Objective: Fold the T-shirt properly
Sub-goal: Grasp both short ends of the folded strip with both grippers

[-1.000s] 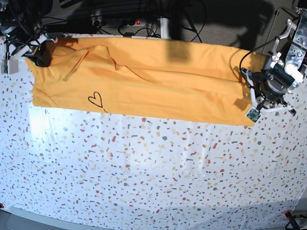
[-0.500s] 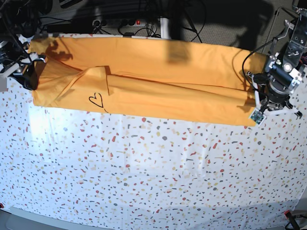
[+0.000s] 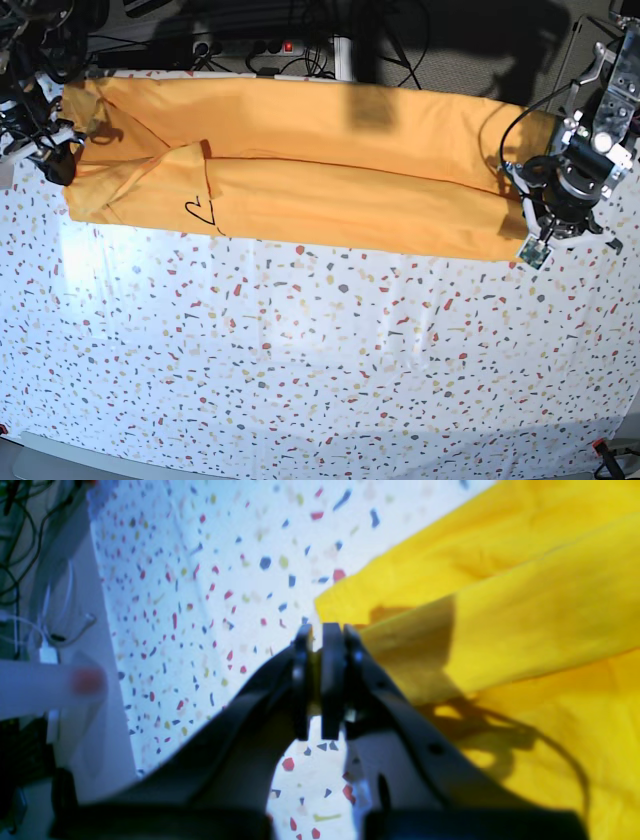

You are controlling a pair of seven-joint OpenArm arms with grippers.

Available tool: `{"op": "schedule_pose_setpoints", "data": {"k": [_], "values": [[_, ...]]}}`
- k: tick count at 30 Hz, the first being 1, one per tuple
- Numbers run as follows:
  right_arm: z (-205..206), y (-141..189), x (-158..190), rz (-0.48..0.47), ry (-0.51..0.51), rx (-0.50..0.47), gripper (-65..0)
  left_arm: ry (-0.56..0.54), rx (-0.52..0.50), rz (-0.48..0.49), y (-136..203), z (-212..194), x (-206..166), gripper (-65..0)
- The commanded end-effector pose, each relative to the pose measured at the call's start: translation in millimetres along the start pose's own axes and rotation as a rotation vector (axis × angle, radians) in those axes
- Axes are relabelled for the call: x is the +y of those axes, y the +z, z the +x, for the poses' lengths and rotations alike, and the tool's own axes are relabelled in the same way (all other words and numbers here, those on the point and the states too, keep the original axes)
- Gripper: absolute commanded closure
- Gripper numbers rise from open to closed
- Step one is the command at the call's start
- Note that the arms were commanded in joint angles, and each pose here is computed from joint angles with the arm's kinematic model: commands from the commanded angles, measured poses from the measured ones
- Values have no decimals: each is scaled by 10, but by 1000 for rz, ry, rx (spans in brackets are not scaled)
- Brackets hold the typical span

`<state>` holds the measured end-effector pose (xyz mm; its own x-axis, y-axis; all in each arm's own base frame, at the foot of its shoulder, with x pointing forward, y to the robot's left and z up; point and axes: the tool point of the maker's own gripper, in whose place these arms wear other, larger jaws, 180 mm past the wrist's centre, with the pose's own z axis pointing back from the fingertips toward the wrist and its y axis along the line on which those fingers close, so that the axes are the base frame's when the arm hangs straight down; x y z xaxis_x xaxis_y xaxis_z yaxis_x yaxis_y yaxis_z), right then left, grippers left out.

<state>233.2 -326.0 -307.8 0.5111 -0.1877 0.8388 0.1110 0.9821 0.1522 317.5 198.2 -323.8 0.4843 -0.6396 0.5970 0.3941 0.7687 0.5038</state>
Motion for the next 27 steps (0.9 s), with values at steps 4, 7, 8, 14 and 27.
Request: {"op": "schedule_pose_setpoints", "data": {"k": [4,7,8,14,27], "values": [[40,-162,18,38,-34,-14,0,-7,-42,34,26,109,124,0],[-85,-268,98,71,-53,25,0,-7,-61,34,6,122,125,0],[-114,-291,133,82,-53,35,0,-4,-56,33,-14,97,121,0],[-198,-313,134,70,-24,77,0,12,95,32,-215,-384,92,0],[-223,-313,120,62,-16,92,0,4,151,42,-304,-622,118,0]]}}
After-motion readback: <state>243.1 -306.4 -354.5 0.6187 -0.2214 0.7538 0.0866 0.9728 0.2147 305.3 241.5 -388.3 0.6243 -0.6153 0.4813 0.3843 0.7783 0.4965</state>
